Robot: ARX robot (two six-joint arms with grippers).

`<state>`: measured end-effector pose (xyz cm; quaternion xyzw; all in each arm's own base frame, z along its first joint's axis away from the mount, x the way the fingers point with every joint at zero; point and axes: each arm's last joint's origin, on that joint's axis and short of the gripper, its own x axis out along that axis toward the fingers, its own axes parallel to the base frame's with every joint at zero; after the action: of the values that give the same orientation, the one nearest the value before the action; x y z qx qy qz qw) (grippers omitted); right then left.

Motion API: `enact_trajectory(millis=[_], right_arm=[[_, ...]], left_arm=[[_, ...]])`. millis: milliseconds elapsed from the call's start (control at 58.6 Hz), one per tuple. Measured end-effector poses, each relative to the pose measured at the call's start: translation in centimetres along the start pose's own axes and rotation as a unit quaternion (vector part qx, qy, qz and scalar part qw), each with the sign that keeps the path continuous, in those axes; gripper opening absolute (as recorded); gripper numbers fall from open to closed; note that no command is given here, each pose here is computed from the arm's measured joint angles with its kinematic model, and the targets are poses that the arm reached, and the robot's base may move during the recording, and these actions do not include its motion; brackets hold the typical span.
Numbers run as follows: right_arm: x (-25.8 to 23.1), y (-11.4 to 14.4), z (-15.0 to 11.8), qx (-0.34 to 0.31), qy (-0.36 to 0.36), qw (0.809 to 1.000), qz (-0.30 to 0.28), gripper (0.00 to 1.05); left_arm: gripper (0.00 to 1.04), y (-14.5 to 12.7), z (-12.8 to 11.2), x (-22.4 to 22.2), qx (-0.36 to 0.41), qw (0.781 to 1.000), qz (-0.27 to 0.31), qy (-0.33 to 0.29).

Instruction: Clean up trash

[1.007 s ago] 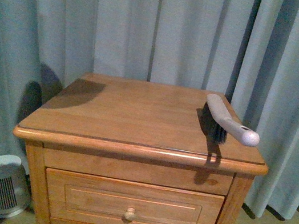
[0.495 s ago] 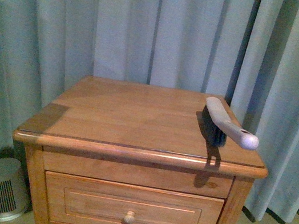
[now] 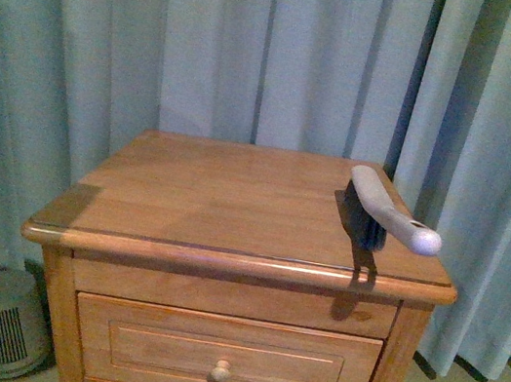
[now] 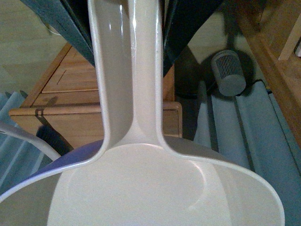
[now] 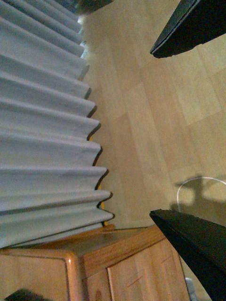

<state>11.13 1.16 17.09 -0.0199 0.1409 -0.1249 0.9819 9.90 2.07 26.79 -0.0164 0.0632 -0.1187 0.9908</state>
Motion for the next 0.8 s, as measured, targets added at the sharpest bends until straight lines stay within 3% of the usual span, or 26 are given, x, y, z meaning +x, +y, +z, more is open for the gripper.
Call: enact_trajectory(millis=[273, 324, 495, 614, 802], right_arm=[[3.9, 4.9, 10.8, -0.010, 0.097, 0.991, 0.086, 0.97], [5.1, 6.4, 13.6, -0.005, 0.114, 0.989, 0.095, 0.97], [9.9, 11.7, 19.4, 0.002, 0.159, 0.981, 0.112, 0.97], [12.3, 14.6, 20.4, 0.002, 0.184, 0.976, 0.117, 0.97], [15.8, 18.4, 18.7, 0.000, 0.244, 0.963, 0.119, 0.97]], left_arm=[[0.28, 0.0, 0.0, 0.0, -0.001, 1.000, 0.001, -0.001], [0.28, 0.0, 0.0, 0.0, -0.002, 1.000, 0.000, -0.001], [0.28, 0.0, 0.0, 0.0, -0.002, 1.000, 0.000, -0.001], [0.28, 0.0, 0.0, 0.0, -0.002, 1.000, 0.000, -0.001], [0.28, 0.0, 0.0, 0.0, -0.002, 1.000, 0.000, -0.001]])
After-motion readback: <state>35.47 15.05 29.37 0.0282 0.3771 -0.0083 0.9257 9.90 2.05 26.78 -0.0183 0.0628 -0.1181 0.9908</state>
